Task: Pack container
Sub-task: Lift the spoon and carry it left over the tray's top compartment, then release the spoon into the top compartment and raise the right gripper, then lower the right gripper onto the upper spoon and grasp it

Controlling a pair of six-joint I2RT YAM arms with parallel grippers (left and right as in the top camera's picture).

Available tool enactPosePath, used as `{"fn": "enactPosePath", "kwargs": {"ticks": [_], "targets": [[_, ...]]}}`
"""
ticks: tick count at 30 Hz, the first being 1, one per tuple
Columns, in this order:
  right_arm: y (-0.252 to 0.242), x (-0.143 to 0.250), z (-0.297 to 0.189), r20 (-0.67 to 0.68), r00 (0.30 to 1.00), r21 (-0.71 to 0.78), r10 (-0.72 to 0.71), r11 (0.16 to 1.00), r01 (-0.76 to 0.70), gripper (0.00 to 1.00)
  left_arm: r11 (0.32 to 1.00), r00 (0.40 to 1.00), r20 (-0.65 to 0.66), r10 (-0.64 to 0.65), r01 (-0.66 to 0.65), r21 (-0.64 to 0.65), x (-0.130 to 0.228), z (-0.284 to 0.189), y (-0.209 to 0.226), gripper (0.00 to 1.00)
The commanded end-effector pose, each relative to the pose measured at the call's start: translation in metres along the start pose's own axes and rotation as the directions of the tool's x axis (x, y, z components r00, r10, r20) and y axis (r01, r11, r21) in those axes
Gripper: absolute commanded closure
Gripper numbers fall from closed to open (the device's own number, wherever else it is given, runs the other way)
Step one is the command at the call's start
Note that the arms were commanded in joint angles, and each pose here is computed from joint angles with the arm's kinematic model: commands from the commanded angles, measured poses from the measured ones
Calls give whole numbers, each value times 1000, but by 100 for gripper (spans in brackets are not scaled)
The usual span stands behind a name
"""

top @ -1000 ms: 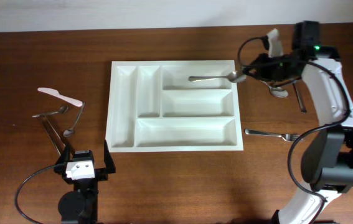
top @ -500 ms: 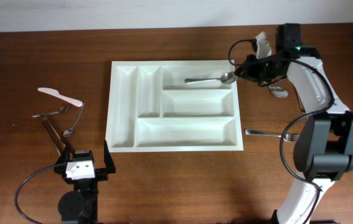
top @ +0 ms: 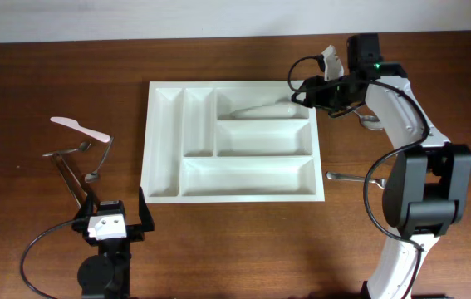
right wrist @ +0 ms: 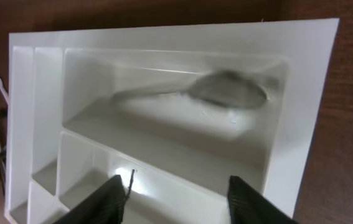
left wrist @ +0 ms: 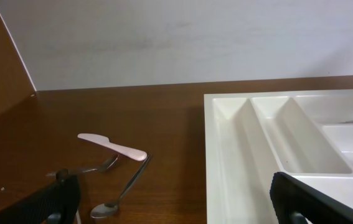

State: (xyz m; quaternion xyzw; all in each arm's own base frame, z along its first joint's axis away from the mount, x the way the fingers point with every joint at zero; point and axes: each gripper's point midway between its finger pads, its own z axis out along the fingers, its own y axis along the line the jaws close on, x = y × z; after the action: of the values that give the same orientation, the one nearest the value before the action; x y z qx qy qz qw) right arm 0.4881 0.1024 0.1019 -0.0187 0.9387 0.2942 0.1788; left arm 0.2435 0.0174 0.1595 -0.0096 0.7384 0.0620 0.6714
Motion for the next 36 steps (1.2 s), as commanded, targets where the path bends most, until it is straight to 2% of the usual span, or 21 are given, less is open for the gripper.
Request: {"fn": "enactPosePath", "kwargs": {"ticks": [1, 8, 16, 21, 29, 36], "targets": [[-2, -4, -5, 5, 1000, 1, 5, 1000, -5, 43, 1000, 1000, 1, 19, -19, 1, 2, 0, -1, 1], [-45, 11, -36, -36, 994, 90, 104, 991, -100, 31, 1000, 1000, 1, 20, -20, 1, 2, 0, -1, 1], [-118, 36, -76, -50, 969, 284, 243, 933, -220, 31, 1000, 1000, 1, 20, -20, 1, 2, 0, -1, 1], [-142, 43, -85, -49, 963, 388, 265, 894, -226, 31, 1000, 1000, 1, 20, -20, 1, 2, 0, -1, 1], [-164, 43, -96, -3, 952, 479, 305, 836, -267, 31, 1000, 1000, 1, 20, -20, 1, 2, 0, -1, 1], [-191, 58, -103, 23, 923, 490, 385, 800, -346, 31, 1000, 1000, 1, 19, -19, 1, 2, 0, -1, 1]]}}
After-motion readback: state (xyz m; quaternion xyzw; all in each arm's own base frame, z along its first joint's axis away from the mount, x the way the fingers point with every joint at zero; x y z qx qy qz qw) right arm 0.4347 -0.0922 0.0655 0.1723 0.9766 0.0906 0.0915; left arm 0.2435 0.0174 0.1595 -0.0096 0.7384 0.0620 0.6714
